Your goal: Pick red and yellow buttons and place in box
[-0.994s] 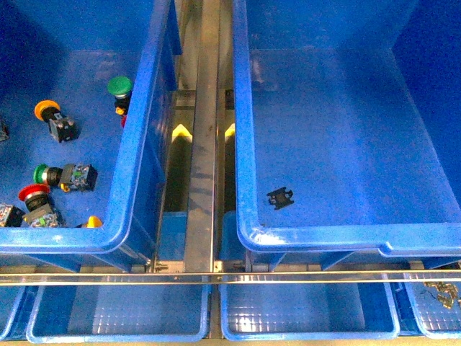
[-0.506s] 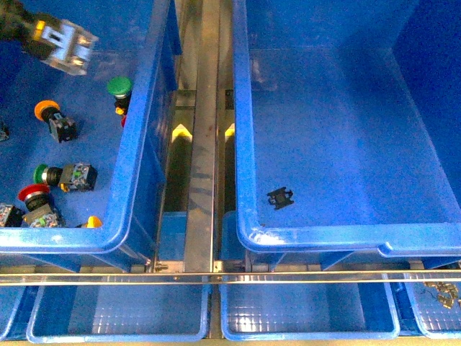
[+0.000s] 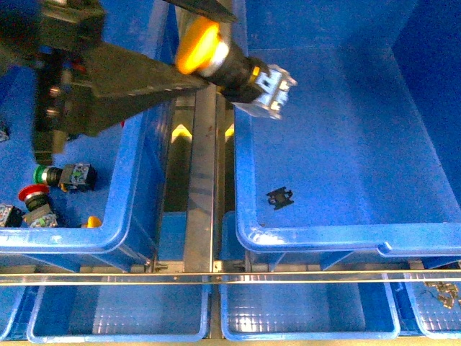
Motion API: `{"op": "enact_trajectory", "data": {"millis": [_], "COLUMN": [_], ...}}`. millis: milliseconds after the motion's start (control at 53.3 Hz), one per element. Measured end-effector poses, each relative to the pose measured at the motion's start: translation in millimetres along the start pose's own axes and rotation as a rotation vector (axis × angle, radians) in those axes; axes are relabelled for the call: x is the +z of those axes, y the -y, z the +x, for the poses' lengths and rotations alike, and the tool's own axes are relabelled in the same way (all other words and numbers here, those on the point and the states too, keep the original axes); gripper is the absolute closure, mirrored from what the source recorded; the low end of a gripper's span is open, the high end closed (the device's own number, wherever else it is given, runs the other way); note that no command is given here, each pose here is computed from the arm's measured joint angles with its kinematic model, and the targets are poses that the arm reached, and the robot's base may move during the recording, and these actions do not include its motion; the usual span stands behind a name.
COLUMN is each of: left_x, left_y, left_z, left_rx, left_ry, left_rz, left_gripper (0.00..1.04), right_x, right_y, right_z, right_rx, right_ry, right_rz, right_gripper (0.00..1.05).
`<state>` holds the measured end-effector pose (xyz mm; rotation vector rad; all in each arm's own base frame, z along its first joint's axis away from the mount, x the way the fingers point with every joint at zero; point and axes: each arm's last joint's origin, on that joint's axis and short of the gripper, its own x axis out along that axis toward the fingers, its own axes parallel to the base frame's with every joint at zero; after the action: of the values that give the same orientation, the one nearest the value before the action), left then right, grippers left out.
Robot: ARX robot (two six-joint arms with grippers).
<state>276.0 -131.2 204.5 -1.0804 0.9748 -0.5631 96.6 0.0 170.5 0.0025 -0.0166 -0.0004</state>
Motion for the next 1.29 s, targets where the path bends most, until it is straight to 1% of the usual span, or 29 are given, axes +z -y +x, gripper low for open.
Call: {"op": "enact_trajectory", "data": {"millis": [94,244,281,319,337,356,375,412,431,450,506,525,581,637,694,937,1294], "left_x": [-2,1,1,1,1,1,1,0,0,-1,-2,-2,-2,-2,-2,-2,-3], "left_y": [8,31,33,35,35,35,36,37,37,38,39,38,38,38,38,38,37], "left_z": [17,47,52,55,56,57,58,59,60,60,61,61,62,62,62,62,62], "left_rx": [-0.011,-0.046,-0.043,-0.045,-0.044,-0.043,-0.043,-0.045,-0.046,-0.048,-0.048,-0.047,-0.044,-0.044,-0.044,-0.043,-0.041], "left_ry": [-0.018,-0.027,-0.034,-0.039,-0.040,-0.039,-0.040,-0.042,-0.044,-0.046,-0.050,-0.050,-0.048,-0.048,-0.047,-0.045,-0.047], "left_rz": [-0.003,0.007,0.005,0.008,0.007,0.008,0.008,0.010,0.011,0.012,0.014,0.014,0.013,0.013,0.013,0.013,0.012], "left_gripper": [0.71,0.71,0.71,0.71,0.71,0.71,0.71,0.71,0.71,0.71,0.71,0.71,0.71,0.71,0.71,0.71,0.71], "right_x": [0,0,-3,-1,0,0,1,0,0,-1,-1,-1,1,3,2,2,3], "right_y": [0,0,0,-2,-3,-5,-7,-13,-14,-18,-31,-33,-44,-52,-55,-60,-71], "right_z": [0,0,1,1,1,2,4,7,9,12,24,25,39,54,68,113,143], "right_rx": [0.000,0.000,-0.035,-0.079,-0.085,-0.085,-0.065,-0.010,0.008,0.052,0.162,0.175,0.247,0.289,0.302,0.307,0.348], "right_ry": [0.000,0.000,-0.095,-0.267,-0.307,-0.387,-0.442,-0.495,-0.503,-0.515,-0.489,-0.482,-0.424,-0.366,-0.328,-0.275,-0.217], "right_rz": [0.000,0.000,-0.010,-0.051,-0.067,-0.104,-0.138,-0.187,-0.198,-0.233,-0.319,-0.324,-0.393,-0.431,-0.473,-0.520,-0.581], "right_gripper": [0.07,0.07,0.07,0.07,0.07,0.07,0.07,0.07,0.07,0.07,0.07,0.07,0.07,0.07,0.07,0.07,0.07]}}
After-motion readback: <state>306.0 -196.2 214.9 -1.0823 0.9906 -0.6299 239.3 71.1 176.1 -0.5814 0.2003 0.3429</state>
